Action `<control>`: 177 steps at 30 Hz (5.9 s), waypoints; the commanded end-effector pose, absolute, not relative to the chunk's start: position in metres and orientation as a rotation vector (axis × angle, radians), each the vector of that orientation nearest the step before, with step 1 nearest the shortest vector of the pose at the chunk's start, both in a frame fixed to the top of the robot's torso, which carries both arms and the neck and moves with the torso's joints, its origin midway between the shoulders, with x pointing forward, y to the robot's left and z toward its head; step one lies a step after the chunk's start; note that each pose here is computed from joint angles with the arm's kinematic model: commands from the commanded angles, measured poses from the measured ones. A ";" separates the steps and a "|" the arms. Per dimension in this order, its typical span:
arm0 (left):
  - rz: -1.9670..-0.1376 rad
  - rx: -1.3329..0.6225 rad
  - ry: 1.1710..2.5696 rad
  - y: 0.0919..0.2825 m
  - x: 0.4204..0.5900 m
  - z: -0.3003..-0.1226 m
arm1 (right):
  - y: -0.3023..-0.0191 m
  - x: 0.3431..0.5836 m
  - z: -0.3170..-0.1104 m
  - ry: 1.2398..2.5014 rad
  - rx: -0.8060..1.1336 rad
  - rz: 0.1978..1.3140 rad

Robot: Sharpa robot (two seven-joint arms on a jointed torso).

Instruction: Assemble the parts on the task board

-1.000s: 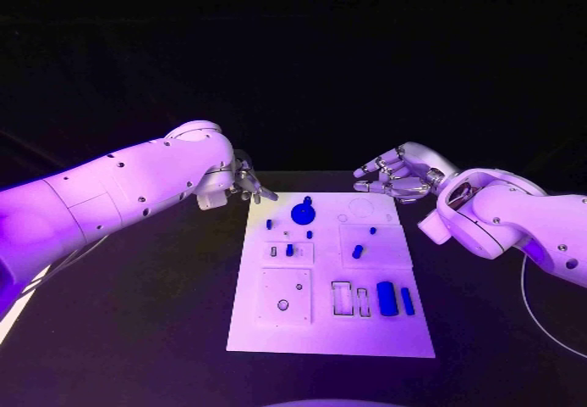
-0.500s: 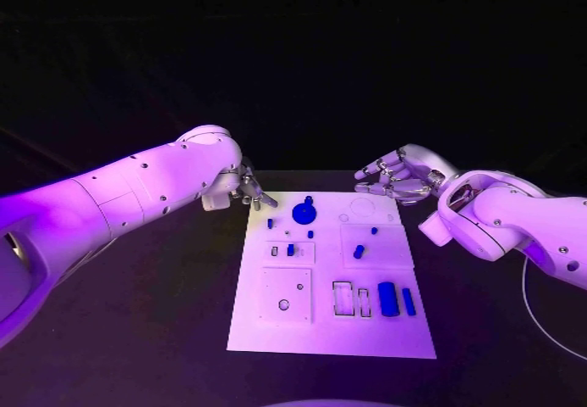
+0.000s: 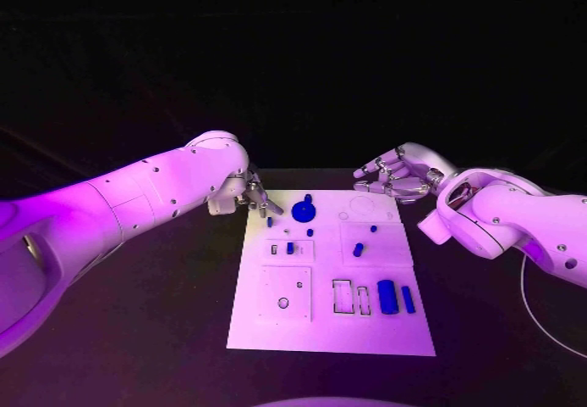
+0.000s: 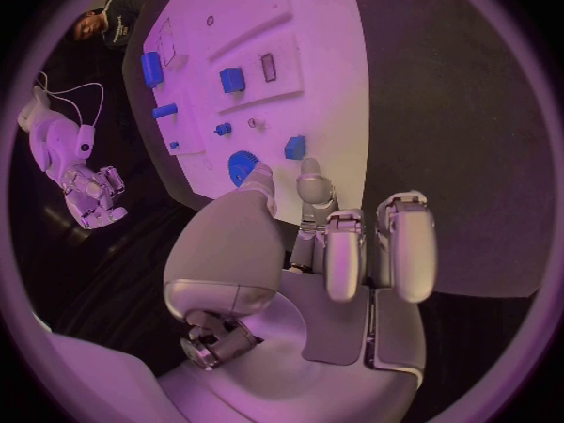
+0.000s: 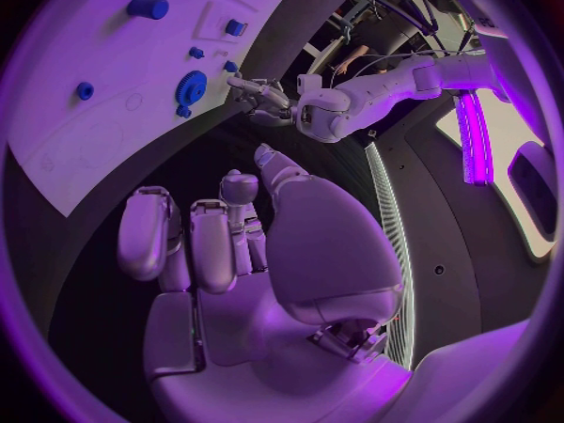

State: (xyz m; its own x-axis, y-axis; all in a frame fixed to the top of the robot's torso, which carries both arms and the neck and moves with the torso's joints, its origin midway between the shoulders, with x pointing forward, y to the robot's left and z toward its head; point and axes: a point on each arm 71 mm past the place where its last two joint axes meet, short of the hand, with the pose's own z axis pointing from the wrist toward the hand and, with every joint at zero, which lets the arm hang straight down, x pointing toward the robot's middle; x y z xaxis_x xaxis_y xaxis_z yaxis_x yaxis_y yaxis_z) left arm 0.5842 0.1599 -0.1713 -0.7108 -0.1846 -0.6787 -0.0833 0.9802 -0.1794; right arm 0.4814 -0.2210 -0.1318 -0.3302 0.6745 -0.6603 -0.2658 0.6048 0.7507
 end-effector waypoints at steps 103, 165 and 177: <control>-0.368 -0.127 2.340 0.164 0.497 -0.217 | -0.220 0.480 -0.140 1.708 0.332 0.992; -0.291 -0.076 2.380 0.152 0.500 -0.222 | -0.219 0.480 -0.142 1.711 0.334 0.993; -0.329 -0.155 2.303 0.161 0.499 -0.213 | -0.220 0.480 -0.143 1.712 0.334 0.993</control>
